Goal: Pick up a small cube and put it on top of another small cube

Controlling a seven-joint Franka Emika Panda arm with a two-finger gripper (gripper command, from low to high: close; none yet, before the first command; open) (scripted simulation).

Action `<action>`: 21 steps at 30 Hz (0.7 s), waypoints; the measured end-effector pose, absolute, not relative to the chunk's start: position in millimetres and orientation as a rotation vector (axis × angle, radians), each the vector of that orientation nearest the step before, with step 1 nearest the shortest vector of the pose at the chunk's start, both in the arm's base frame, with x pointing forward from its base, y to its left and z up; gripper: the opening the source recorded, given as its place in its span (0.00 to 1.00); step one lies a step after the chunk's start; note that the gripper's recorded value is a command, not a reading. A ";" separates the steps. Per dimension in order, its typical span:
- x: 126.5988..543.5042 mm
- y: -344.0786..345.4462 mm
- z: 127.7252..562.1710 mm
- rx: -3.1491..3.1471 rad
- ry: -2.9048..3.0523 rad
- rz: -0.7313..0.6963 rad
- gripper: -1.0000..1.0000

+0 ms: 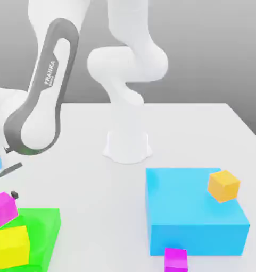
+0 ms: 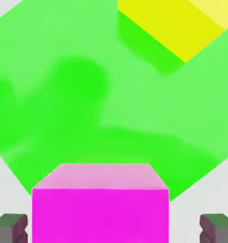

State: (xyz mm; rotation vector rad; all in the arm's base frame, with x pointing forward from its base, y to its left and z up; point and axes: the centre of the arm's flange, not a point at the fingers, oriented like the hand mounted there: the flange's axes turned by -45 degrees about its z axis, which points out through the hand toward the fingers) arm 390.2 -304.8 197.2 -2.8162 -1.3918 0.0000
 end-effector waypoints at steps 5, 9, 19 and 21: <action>391.5 -305.2 226.4 -2.819 -1.394 -0.003 1.00; 404.2 -285.9 250.3 -2.731 -1.558 0.009 1.00; 478.4 -141.8 226.2 -1.906 -2.503 0.044 1.00; 487.5 -109.4 220.9 -1.695 -2.650 0.046 1.00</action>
